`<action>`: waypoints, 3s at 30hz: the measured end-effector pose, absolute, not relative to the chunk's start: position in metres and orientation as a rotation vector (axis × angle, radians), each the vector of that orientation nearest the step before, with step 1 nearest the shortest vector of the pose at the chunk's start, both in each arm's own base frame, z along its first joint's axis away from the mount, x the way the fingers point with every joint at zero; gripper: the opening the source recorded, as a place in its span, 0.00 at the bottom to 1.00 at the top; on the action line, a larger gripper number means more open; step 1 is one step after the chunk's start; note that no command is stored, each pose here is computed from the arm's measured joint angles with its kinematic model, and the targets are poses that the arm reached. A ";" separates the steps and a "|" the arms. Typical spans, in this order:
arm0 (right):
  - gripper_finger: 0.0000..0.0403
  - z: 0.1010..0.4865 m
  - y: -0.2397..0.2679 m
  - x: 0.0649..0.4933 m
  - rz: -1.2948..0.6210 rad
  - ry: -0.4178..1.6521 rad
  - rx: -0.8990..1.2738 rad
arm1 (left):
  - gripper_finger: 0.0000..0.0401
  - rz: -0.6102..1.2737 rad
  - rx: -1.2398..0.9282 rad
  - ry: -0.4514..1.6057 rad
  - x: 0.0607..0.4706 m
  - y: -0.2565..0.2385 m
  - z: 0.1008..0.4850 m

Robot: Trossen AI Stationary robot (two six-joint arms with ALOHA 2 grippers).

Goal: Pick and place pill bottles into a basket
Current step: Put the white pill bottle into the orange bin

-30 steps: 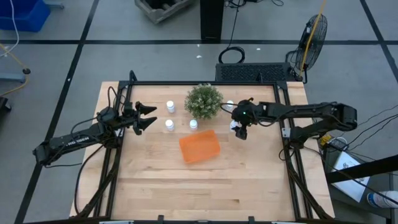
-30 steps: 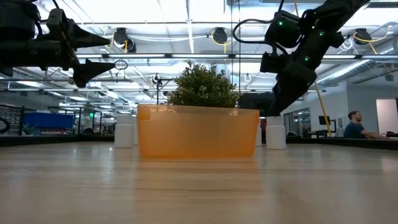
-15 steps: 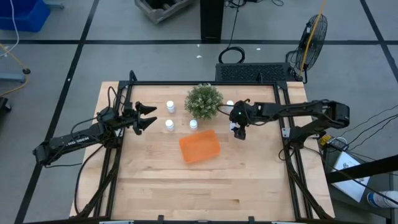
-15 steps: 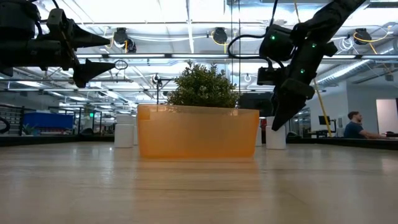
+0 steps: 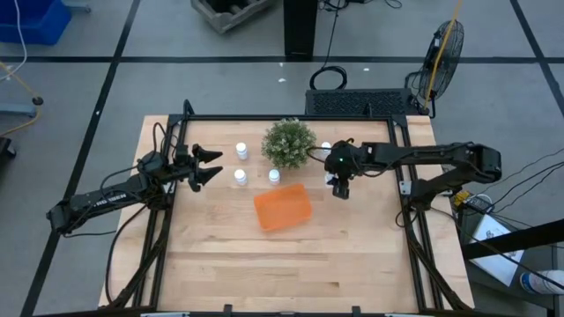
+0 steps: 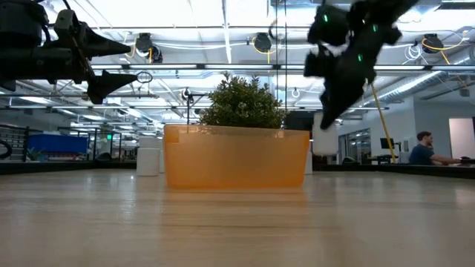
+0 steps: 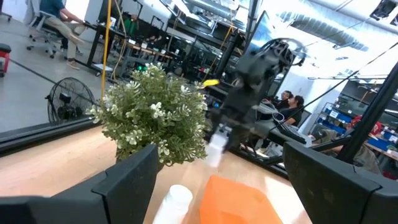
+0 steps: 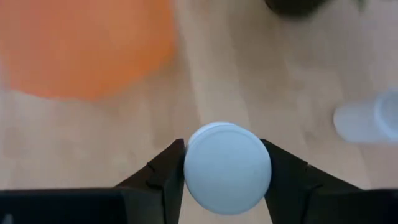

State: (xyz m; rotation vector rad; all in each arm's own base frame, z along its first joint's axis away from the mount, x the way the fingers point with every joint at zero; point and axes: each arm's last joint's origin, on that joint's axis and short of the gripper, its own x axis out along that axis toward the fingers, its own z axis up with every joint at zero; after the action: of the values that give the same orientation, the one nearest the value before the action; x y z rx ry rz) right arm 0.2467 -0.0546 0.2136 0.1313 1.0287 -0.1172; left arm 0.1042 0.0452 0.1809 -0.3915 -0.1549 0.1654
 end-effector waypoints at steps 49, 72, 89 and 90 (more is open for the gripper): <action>0.39 0.243 0.034 0.421 0.259 1.050 -0.149 | 0.87 0.193 -0.352 -0.156 0.104 0.046 0.181; 0.39 0.217 0.032 0.381 0.136 1.126 -0.119 | 0.87 0.168 -0.333 -0.142 0.104 0.045 0.180; 0.39 0.189 0.035 0.370 0.108 1.130 -0.097 | 0.87 0.168 -0.334 -0.141 0.104 0.045 0.180; 0.39 0.188 0.035 0.369 0.106 1.130 -0.095 | 0.87 0.168 -0.334 -0.142 0.104 0.045 0.180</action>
State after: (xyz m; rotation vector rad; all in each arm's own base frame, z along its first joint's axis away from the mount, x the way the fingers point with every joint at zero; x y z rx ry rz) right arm 0.3692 0.0346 0.1875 -0.0950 1.1296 0.1065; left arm 0.1043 0.0452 0.1801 -0.3340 -0.1417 0.1682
